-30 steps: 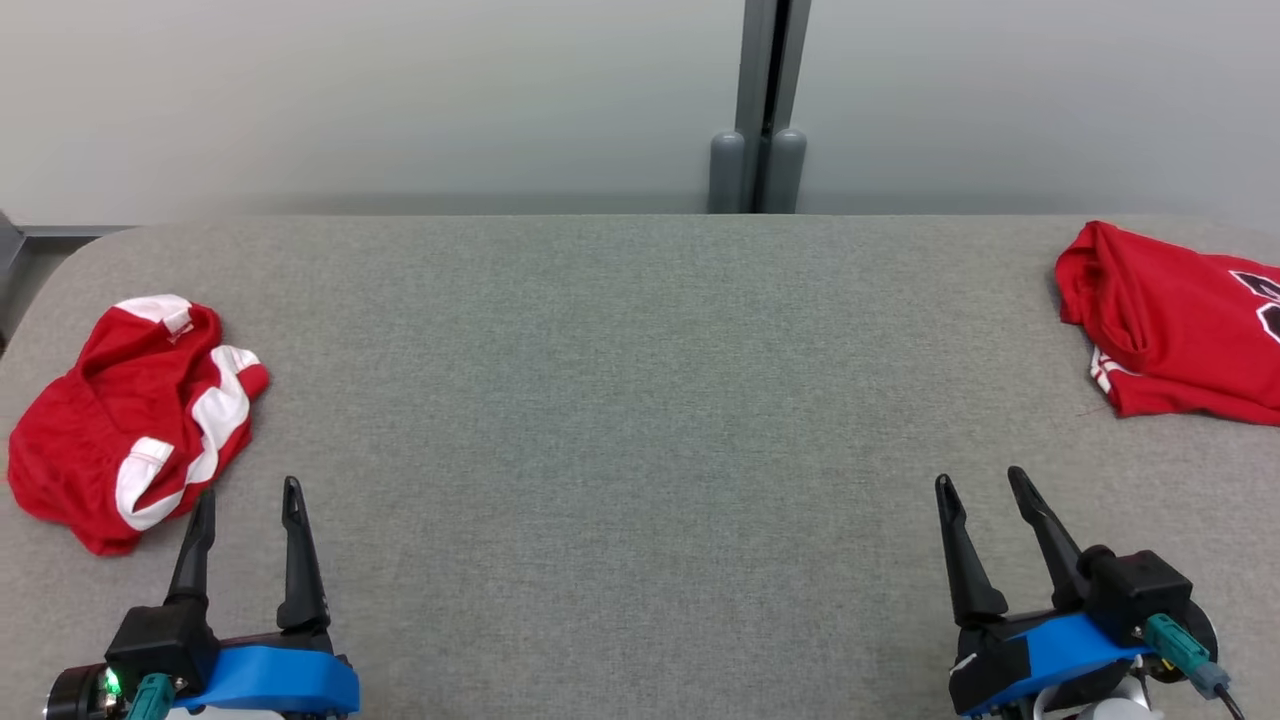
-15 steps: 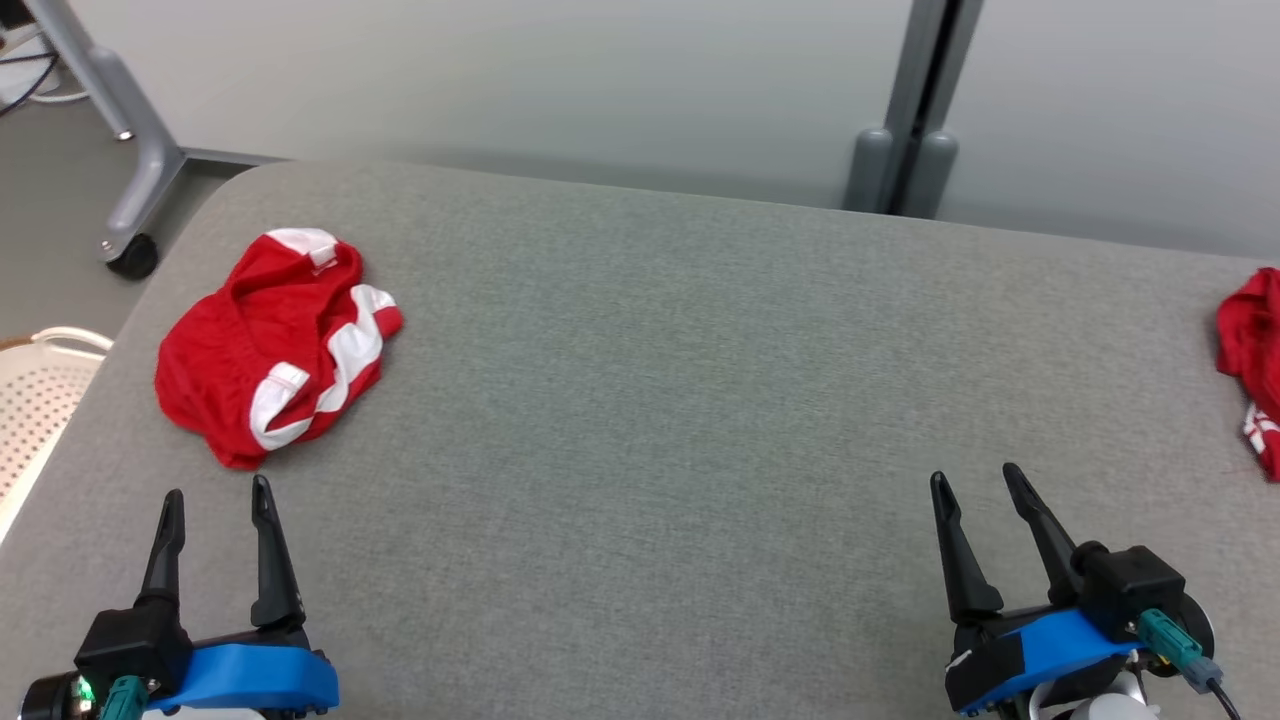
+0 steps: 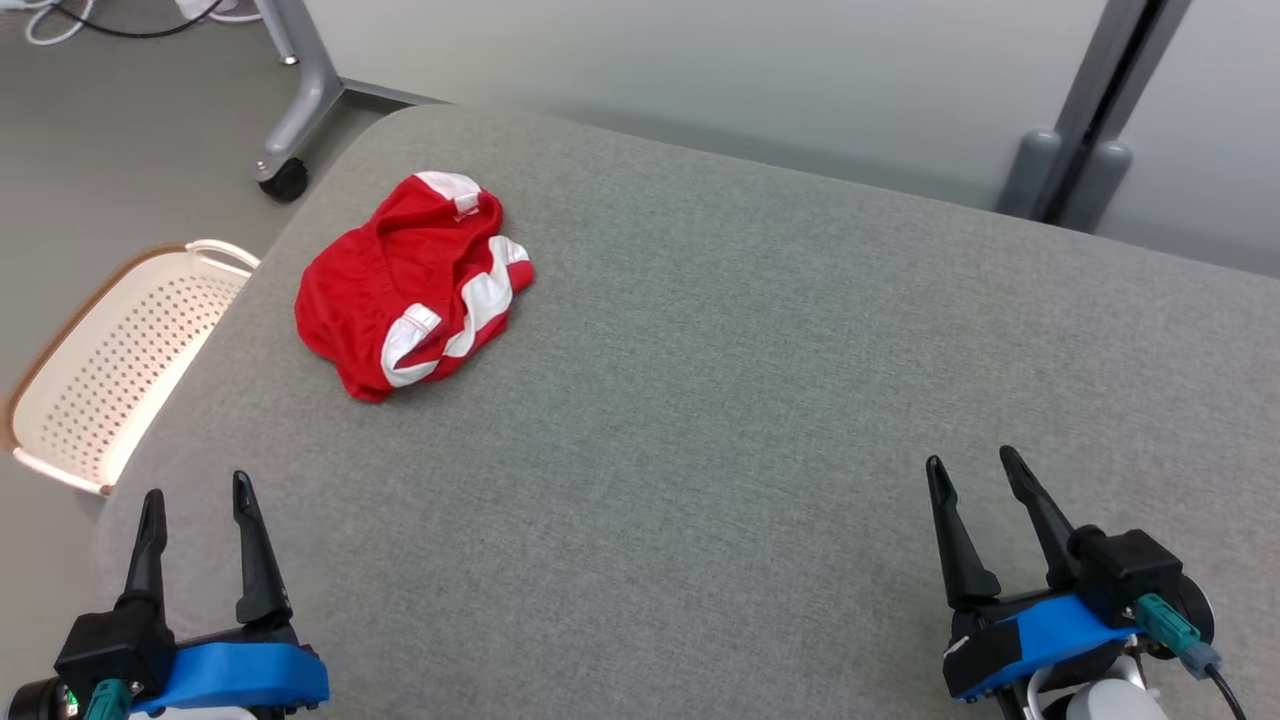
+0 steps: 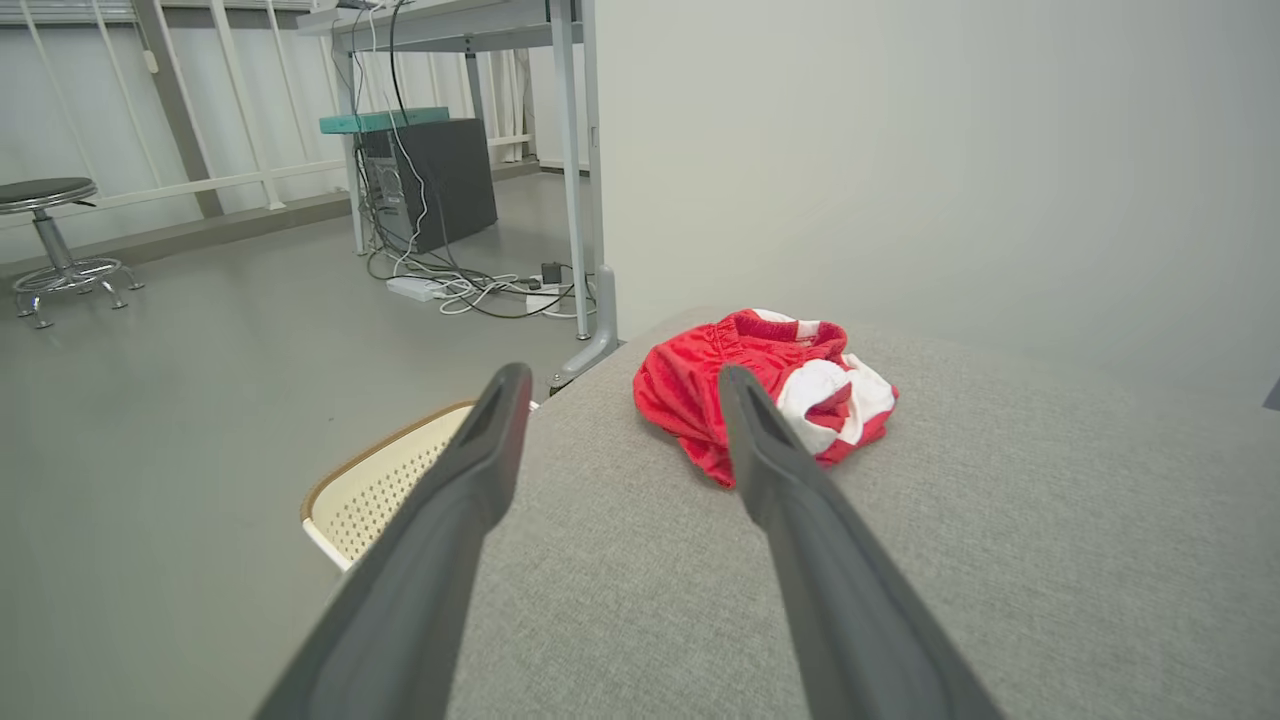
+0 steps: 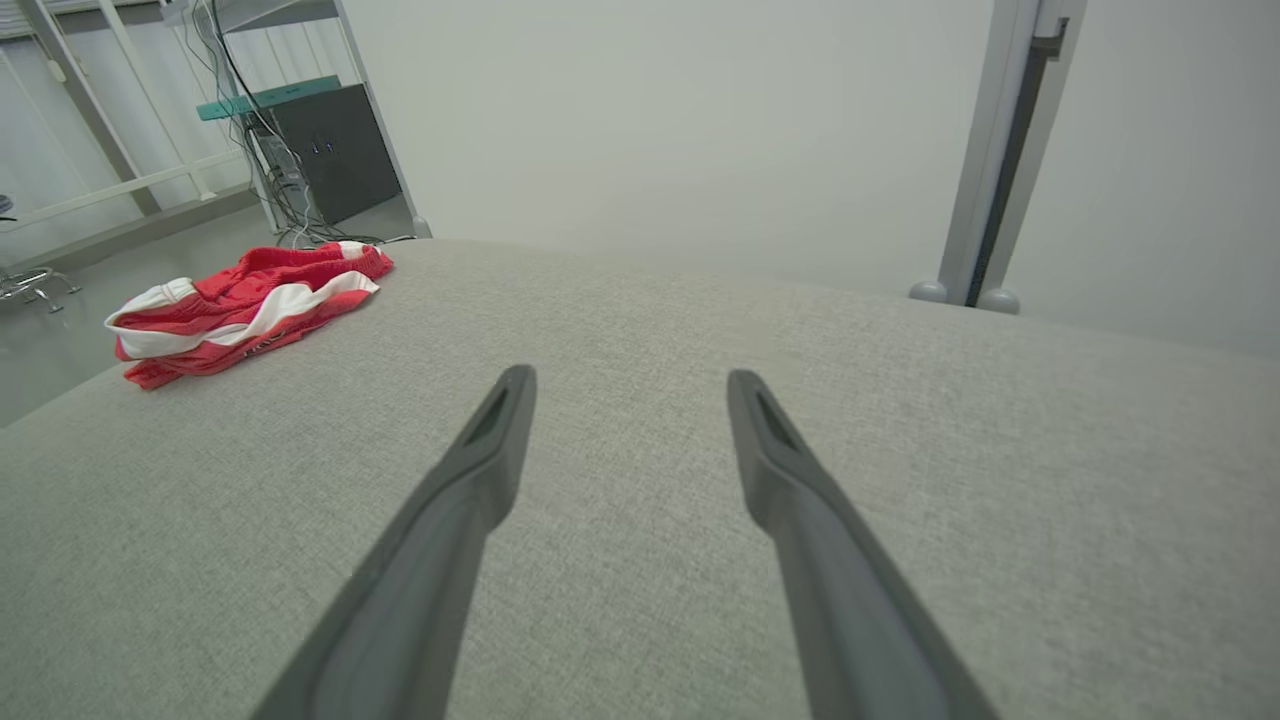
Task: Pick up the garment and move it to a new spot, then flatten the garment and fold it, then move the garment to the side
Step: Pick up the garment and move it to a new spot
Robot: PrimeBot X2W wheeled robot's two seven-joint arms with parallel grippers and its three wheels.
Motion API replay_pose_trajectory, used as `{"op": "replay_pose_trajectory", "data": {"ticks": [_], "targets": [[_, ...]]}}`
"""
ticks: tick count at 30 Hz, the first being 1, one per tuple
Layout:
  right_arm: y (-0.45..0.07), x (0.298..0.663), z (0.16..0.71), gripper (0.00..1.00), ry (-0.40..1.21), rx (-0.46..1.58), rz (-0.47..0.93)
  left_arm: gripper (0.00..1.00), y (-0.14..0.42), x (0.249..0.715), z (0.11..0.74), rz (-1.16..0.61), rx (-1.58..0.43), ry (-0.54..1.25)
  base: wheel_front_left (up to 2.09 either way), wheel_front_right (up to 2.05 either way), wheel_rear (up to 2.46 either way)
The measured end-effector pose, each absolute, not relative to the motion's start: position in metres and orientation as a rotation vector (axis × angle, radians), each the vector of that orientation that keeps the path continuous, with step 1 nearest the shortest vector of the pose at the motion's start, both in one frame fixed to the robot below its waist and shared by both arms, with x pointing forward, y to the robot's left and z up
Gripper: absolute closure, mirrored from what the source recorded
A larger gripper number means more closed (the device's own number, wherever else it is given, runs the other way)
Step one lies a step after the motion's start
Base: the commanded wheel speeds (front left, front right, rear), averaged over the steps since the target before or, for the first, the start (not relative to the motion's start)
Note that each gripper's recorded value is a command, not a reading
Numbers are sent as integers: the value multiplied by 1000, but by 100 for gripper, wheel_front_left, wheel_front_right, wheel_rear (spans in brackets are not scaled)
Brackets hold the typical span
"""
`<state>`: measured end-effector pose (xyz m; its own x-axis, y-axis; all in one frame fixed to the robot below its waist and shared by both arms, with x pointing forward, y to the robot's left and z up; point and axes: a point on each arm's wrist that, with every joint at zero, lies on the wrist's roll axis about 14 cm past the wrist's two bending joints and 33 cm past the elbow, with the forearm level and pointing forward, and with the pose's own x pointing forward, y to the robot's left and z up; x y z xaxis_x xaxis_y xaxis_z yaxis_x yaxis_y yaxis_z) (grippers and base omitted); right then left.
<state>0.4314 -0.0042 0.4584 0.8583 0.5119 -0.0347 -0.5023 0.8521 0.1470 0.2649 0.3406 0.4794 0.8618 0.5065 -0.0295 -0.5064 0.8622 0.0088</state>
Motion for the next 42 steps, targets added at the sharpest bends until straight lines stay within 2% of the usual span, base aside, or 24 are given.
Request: {"op": "replay_pose_trajectory", "data": {"ticks": [11, 21, 29, 42], "targets": [[19, 432, 456, 0, 86, 135, 595, 0, 355, 241, 480, 604, 12, 40, 0, 0, 0], [8, 432, 455, 0, 89, 124, 573, 0, 357, 249, 480, 596, 17, 40, 0, 0, 0], [-26, 450, 451, 0, 81, 93, 492, 0, 377, 304, 501, 529, 96, 4, 0, 0, 0], [-123, 493, 432, 0, 93, -8, 271, 0, 403, 458, 497, 425, 160, 10, 0, 0, 0]]}}
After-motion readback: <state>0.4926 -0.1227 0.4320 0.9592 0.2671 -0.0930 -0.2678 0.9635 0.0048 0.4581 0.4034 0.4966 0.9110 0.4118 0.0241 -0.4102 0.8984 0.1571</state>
